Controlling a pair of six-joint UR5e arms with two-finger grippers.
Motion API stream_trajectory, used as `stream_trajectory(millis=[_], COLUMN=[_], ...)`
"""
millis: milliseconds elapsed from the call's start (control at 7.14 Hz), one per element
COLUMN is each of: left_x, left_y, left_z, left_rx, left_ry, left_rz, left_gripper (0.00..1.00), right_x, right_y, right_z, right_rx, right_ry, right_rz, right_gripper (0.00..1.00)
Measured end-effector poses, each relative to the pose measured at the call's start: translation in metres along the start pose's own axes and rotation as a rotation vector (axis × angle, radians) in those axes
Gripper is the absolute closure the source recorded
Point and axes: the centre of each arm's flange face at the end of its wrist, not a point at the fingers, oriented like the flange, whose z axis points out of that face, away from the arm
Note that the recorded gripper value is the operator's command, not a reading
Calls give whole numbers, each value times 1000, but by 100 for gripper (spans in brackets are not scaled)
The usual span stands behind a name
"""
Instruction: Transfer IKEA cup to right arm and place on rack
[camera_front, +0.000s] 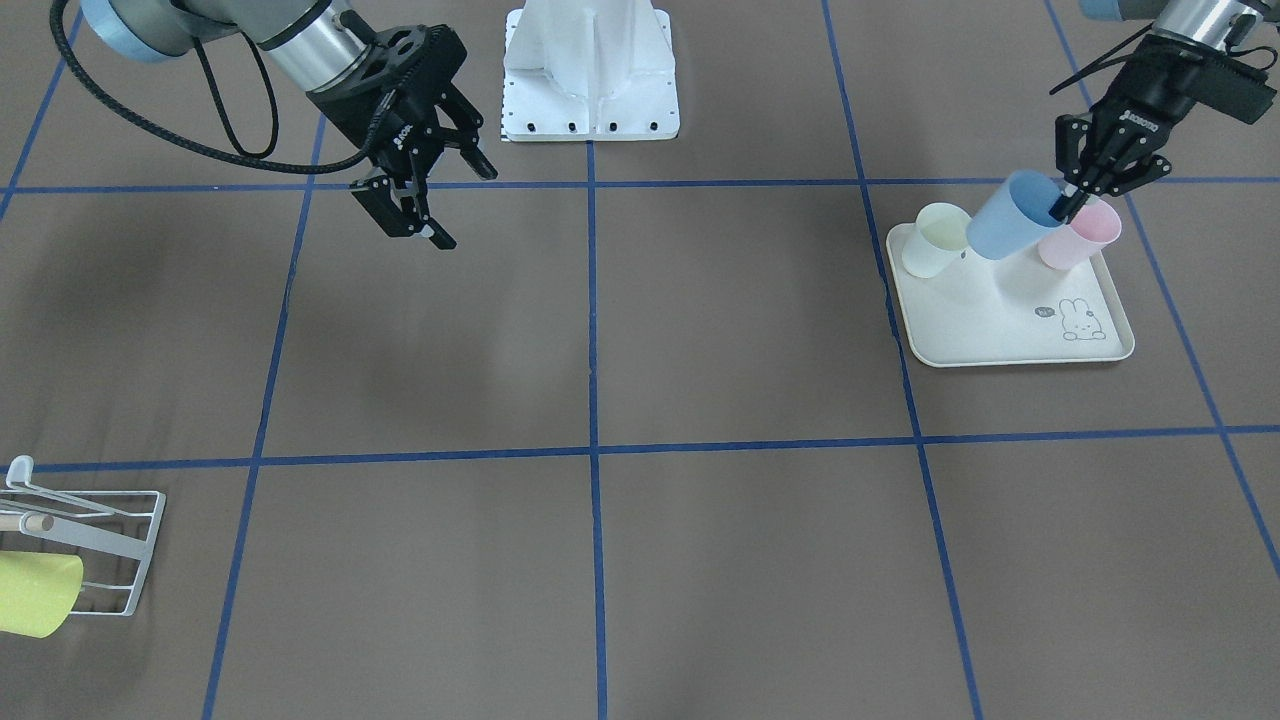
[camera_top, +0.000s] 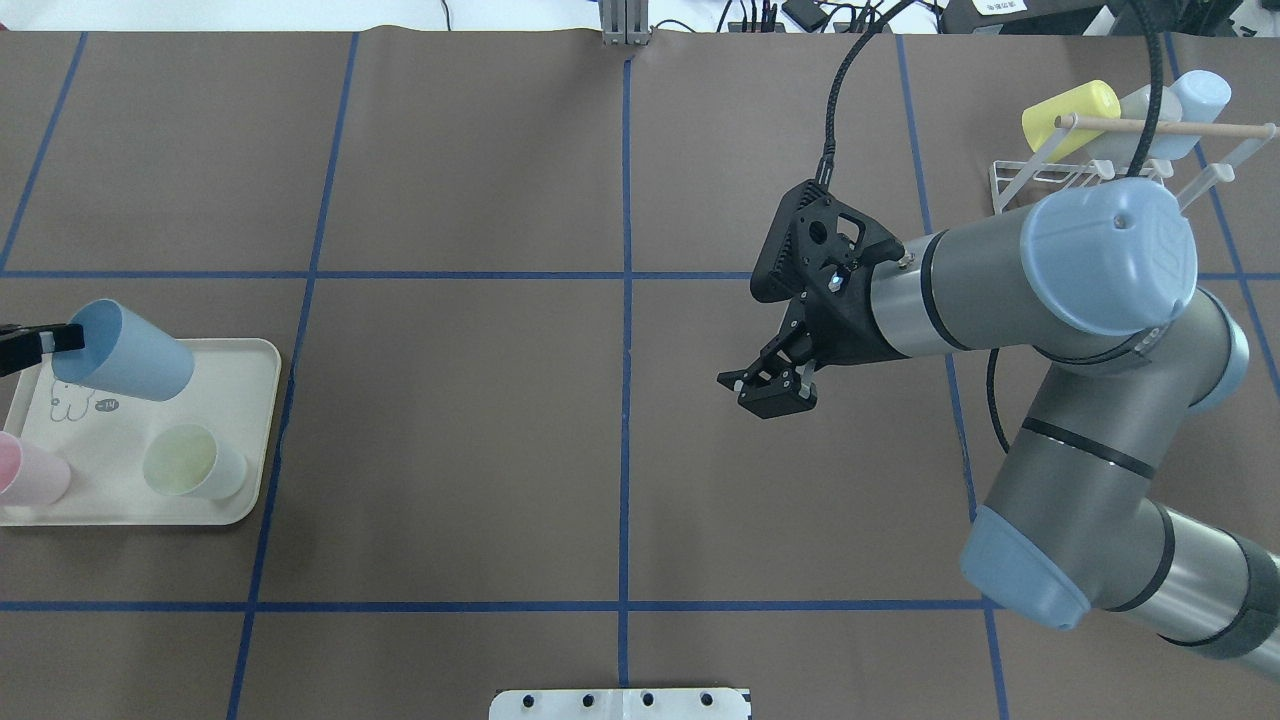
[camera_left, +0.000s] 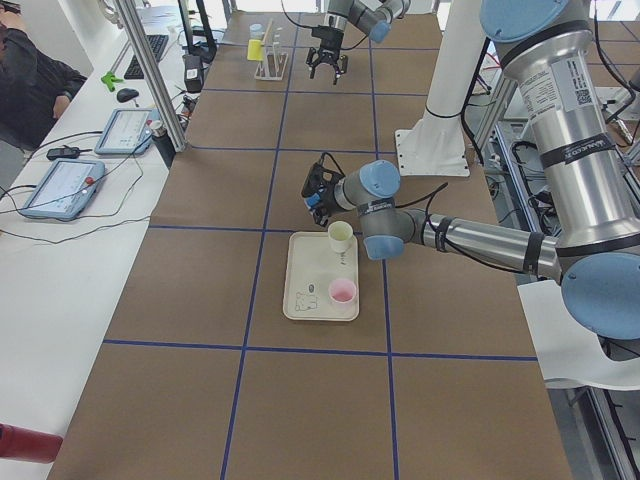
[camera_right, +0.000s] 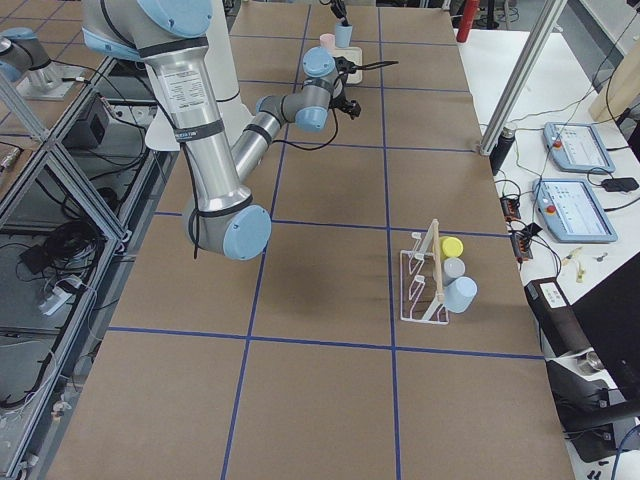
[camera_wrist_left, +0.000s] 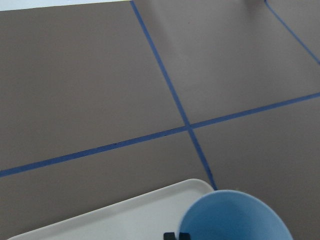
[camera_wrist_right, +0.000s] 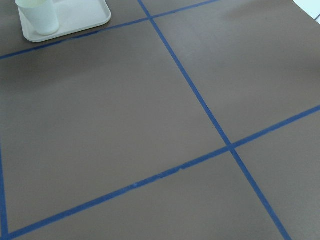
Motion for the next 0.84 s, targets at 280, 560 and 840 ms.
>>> stream_trajectory(millis=[280,560,840], left_x=[66,117,163], left_y=[-27,-26,-12], left_z=[10,28,55], left_rx=[-22,-82,-93], left_ry=[174,308,393], left_rz=[-230,-349,-414], left_gripper=[100,100,100], right_x=[-14,-33,-44], right_y=[7,16,26], right_z=[30,54,65], right_rx=[114,261,390], right_ry=[-10,-29,-48], right_rz=[-43,-23,-4], right_gripper=[0,1,1])
